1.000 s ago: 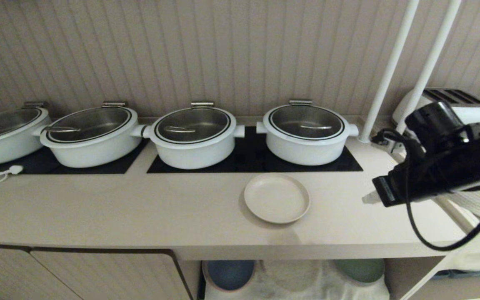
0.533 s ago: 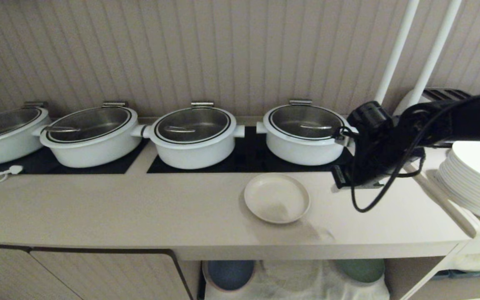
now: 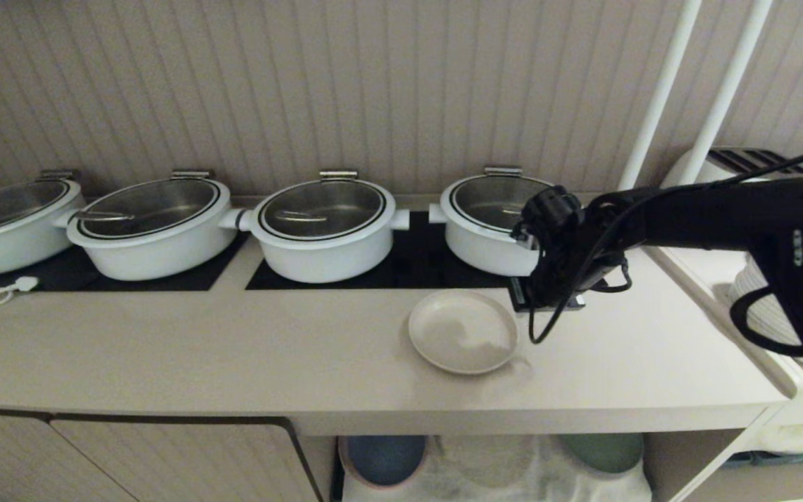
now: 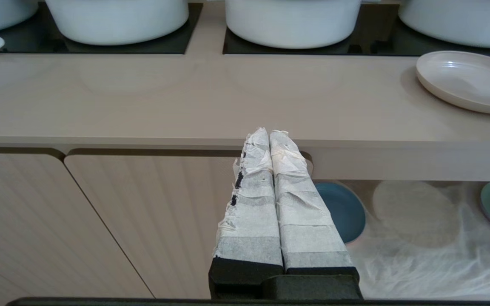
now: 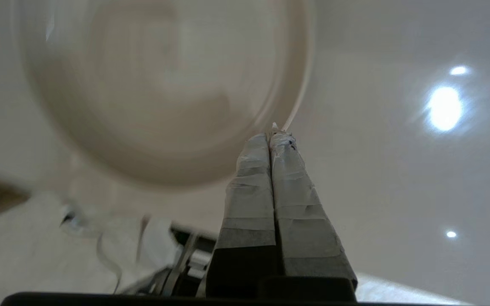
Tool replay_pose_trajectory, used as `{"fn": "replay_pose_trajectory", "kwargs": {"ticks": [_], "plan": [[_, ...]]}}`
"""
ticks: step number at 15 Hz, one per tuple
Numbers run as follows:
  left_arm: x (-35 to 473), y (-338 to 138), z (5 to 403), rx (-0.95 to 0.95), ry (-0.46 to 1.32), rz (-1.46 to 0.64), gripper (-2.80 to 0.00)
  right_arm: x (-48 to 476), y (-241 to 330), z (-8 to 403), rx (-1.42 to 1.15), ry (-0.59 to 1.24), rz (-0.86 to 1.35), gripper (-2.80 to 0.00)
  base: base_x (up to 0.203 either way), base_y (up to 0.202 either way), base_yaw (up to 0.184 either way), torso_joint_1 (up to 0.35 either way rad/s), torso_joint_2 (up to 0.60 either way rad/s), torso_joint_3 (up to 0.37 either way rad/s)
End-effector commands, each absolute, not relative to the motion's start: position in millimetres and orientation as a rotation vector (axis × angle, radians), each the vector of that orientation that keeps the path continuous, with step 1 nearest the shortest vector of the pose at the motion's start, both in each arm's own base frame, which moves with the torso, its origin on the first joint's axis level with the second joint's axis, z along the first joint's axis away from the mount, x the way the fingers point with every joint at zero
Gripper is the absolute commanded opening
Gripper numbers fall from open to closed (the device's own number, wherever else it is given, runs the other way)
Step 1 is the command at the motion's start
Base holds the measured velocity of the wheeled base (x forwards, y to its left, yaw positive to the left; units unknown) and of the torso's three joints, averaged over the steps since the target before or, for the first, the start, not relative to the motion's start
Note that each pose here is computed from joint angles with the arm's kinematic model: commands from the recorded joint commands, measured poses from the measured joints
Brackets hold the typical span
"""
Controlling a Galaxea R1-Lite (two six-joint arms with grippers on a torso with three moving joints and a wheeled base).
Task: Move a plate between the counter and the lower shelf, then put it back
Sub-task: Pick up the plate
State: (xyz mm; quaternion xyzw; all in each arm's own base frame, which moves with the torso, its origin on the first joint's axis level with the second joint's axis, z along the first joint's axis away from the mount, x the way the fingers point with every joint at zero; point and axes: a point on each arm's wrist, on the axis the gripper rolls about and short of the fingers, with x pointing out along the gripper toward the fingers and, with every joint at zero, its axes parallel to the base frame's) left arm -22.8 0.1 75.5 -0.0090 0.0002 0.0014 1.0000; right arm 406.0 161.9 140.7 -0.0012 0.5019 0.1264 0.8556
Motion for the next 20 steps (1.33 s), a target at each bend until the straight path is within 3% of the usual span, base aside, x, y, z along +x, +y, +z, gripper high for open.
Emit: {"fn": "replay_pose_trajectory", "kwargs": {"ticks": [1,12,13,14,20], "plan": [[-23,0,75,-0.018,0.000,0.003,-2.80,417,166,131,-0.012,1.062,0.247,-2.80,0.000,0.000,0.000,0.000,0.00,0.000],[-23,0,75,-0.018,0.000,0.003,-2.80,421,164,120,-0.052,1.086,0.197,-2.80,0.000,0.000,0.000,0.000,0.00,0.000],[-23,0,75,-0.018,0.000,0.003,-2.80,421,164,120,-0.051,1.086,0.195,-0.48,0.000,0.000,0.000,0.000,0.00,0.000],[-23,0,75,-0.018,0.000,0.003,-2.80,421,164,120,-0.052,1.089,0.194,0.00,0.000,0.000,0.000,0.000,0.00,0.000],[-23,0,75,-0.018,0.000,0.003,-2.80,419,167,116,-0.057,1.104,0.196,0.00,0.000,0.000,0.000,0.000,0.00,0.000]]}}
